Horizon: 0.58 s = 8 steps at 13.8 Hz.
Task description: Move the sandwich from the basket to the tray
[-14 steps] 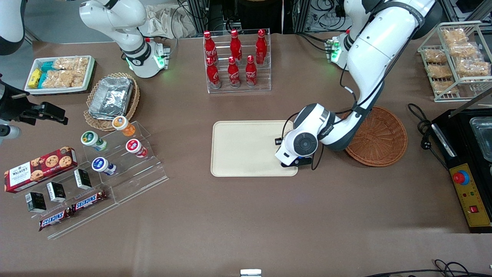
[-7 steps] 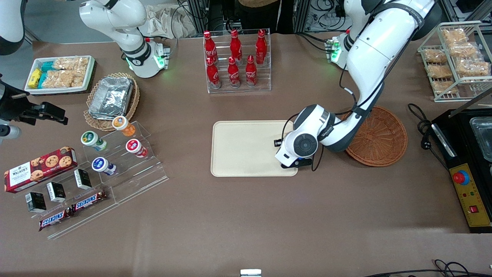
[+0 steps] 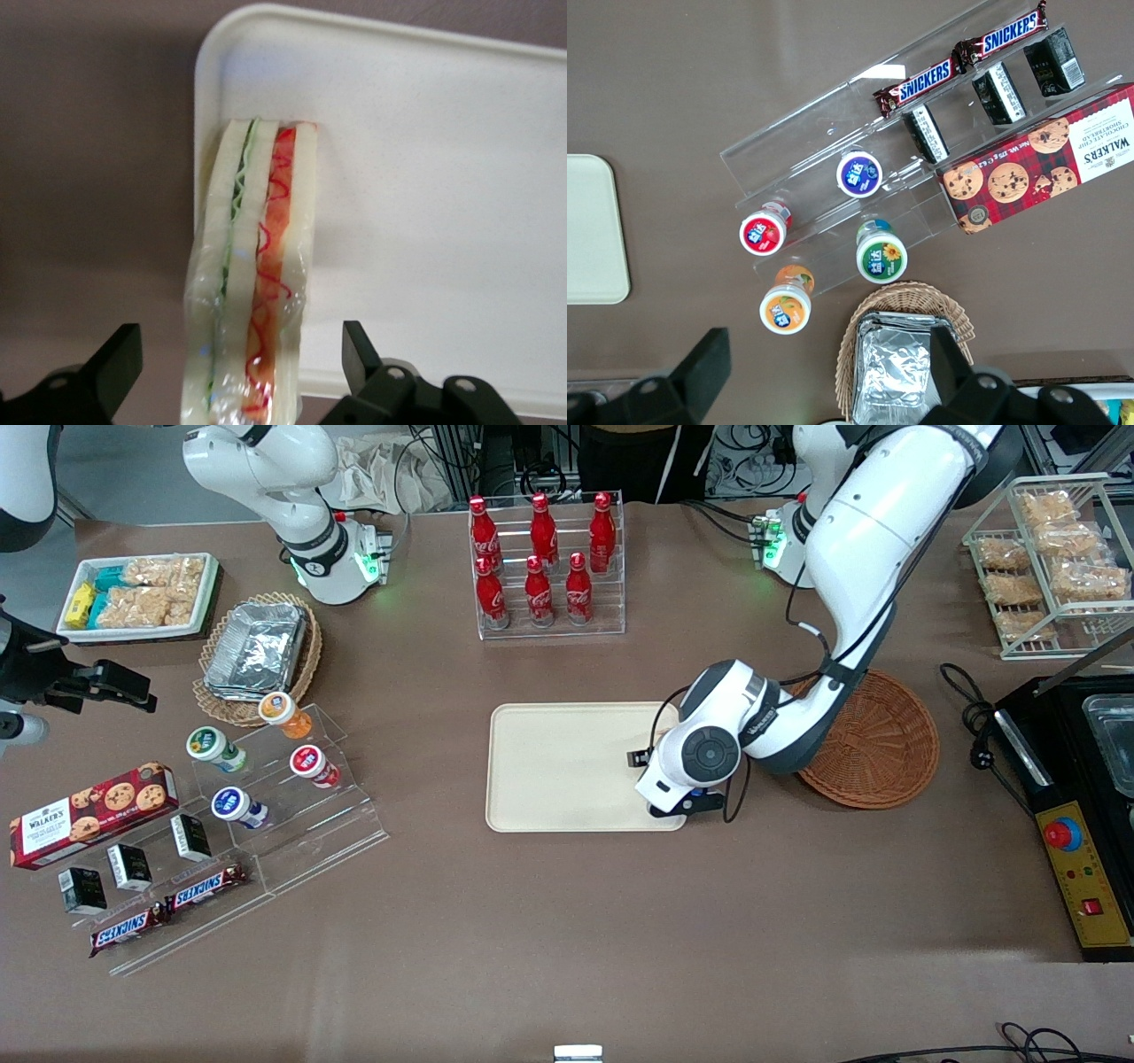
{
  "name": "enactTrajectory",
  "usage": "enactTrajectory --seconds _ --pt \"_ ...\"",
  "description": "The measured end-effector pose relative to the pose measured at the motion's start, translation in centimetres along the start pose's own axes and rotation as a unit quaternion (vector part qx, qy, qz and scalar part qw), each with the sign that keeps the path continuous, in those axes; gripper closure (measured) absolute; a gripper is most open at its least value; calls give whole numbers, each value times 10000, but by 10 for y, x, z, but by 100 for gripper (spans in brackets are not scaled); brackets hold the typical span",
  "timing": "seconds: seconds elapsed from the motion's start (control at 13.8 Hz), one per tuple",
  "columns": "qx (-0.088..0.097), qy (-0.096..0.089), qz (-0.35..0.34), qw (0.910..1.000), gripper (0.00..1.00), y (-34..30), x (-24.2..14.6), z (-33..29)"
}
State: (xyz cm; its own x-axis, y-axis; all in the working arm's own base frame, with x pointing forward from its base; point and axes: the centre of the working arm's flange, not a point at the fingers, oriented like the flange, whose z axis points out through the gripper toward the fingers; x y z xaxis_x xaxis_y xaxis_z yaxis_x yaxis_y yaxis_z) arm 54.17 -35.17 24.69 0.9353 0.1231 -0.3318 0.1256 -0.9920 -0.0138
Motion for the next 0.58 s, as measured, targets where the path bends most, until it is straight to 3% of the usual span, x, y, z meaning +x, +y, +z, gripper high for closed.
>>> enactTrajectory --seconds 0.58 --pt "199 342 -207 9990 0 -56 -16 -113"
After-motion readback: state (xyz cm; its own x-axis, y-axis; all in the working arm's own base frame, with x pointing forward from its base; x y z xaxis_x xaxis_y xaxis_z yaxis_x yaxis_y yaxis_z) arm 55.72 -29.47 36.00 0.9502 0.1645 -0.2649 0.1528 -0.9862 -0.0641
